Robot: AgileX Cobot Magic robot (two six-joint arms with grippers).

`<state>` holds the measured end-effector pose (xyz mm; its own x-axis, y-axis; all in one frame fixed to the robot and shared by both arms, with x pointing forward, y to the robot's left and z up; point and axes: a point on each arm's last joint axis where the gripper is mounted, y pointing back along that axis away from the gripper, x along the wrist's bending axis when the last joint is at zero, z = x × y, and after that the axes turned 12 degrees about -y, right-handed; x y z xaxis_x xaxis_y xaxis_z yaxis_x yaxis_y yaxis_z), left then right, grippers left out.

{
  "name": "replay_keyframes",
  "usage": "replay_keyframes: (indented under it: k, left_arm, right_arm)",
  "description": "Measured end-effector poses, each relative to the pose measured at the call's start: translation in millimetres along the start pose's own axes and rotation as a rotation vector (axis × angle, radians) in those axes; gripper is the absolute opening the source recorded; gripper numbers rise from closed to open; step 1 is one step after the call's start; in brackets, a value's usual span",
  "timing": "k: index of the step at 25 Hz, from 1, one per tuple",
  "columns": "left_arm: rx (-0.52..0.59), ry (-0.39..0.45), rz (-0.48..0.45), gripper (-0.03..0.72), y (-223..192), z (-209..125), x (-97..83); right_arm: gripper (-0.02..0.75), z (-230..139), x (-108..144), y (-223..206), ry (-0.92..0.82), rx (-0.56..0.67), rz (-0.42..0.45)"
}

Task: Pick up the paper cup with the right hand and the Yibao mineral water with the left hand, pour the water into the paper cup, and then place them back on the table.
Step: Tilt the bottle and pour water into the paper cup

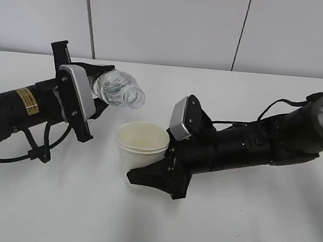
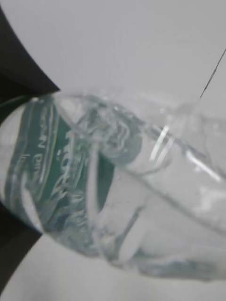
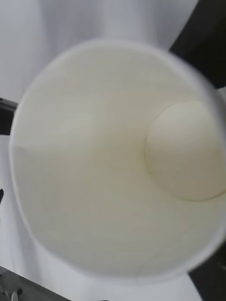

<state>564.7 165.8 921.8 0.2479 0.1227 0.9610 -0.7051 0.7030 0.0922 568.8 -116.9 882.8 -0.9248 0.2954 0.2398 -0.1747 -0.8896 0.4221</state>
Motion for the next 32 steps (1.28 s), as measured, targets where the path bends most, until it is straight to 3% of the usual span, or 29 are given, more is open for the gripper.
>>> replay_keyframes:
  k: [17, 32]
  left_arm:
    - [0.001, -0.160, 0.002, 0.350, -0.4, -0.2, 0.6]
    - [0.001, -0.246, 0.002, 0.349, -0.4, -0.2, 0.6]
  right_arm:
    - [0.521, 9.0, -2.2, -0.7, 0.067, -0.016, 0.020]
    - [0.521, 5.8, -2.9, -0.6, 0.085, 0.019, 0.015]
